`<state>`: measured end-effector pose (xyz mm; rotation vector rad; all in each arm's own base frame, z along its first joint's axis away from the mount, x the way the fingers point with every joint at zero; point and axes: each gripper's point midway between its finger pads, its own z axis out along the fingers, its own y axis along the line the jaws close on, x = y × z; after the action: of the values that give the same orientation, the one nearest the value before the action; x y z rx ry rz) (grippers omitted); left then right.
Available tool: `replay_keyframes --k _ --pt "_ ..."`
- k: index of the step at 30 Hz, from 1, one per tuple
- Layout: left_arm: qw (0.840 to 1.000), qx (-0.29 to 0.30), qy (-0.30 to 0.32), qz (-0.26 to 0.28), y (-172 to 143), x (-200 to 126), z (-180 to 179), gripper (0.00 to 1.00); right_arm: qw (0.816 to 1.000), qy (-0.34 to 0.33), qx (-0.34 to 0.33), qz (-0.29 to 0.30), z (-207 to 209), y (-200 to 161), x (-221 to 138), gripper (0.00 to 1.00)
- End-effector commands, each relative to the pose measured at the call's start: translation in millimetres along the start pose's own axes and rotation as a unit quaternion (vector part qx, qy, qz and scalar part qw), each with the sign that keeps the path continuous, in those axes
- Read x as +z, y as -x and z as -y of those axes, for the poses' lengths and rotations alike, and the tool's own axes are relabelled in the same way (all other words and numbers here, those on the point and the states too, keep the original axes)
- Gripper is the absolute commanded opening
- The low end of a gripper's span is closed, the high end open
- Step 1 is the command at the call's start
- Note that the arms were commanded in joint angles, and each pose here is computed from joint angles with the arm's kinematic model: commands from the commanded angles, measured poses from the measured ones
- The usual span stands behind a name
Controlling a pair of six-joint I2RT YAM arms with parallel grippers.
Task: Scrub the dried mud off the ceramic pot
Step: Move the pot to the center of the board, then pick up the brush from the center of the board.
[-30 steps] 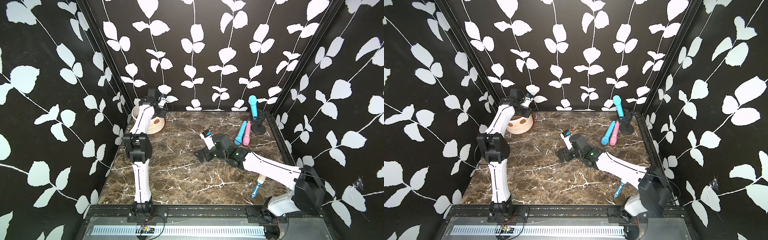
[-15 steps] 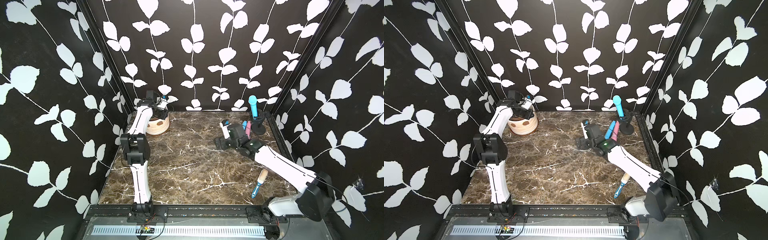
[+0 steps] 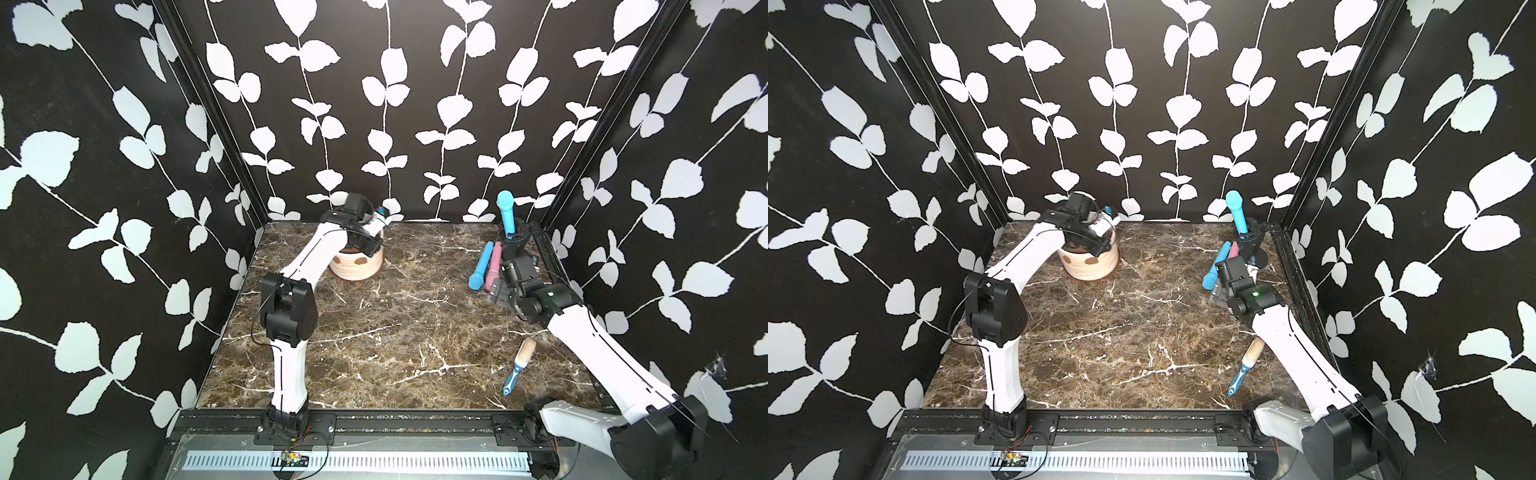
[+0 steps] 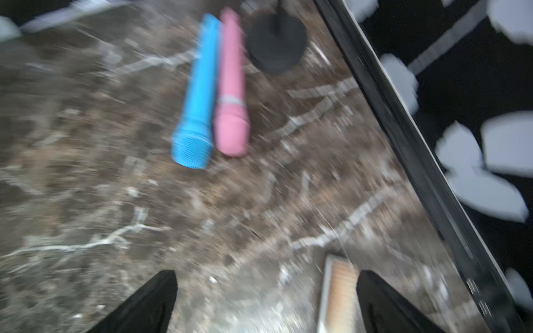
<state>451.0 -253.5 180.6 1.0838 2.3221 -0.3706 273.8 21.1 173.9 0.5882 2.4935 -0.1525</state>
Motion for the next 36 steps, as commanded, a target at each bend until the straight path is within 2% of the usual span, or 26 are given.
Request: replay_keyframes --k 1,4,7,10,14,15,19,21,26,32,36 --pt "0.994 0.061 -0.088 0.028 20.5 -7.2 82.5 0.00 0.986 -0.084 0.088 -0.116 52.8 -58.4 -6.1 0.97" --pt "0.989 0.094 -0.110 0.019 19.6 1.2 115.5 0.00 0.974 -0.077 0.129 -0.167 63.6 -80.1 -2.9 0.97" --pt "0.982 0.119 -0.144 0.011 12.6 8.0 145.7 0.00 0.971 -0.083 0.133 -0.181 72.6 -87.1 3.5 0.96" --pt "0.978 0.133 -0.162 -0.011 -1.6 13.8 162.7 0.00 0.962 -0.081 0.140 -0.222 74.1 -99.2 16.1 0.97" --pt "0.967 0.139 -0.211 -0.028 -19.2 9.3 179.9 0.00 0.953 -0.014 0.158 -0.260 49.3 -109.0 47.3 0.97" --pt "0.966 0.142 -0.214 -0.032 -24.1 9.1 181.1 0.00 0.949 -0.019 0.166 -0.267 50.1 -110.9 52.9 0.98" --pt "0.969 0.150 -0.194 -0.033 -31.3 2.6 177.4 0.16 0.947 -0.064 0.168 -0.265 64.0 -111.5 68.4 0.99" --pt "0.970 0.153 -0.186 -0.020 -27.1 -3.5 176.5 0.21 0.948 -0.077 0.167 -0.260 69.6 -112.8 74.3 0.99" --pt "0.970 0.161 -0.180 0.001 -20.4 -22.5 178.1 0.27 0.946 -0.041 0.173 -0.272 57.7 -121.7 95.6 0.96" --pt "0.971 0.159 -0.178 0.027 -14.4 -43.8 181.7 0.32 0.947 -0.066 0.150 -0.275 65.7 -123.2 105.3 0.94" --pt "0.971 0.157 -0.172 0.059 -8.3 -60.0 184.3 0.35 0.949 -0.064 0.140 -0.275 65.6 -125.1 113.2 0.83"
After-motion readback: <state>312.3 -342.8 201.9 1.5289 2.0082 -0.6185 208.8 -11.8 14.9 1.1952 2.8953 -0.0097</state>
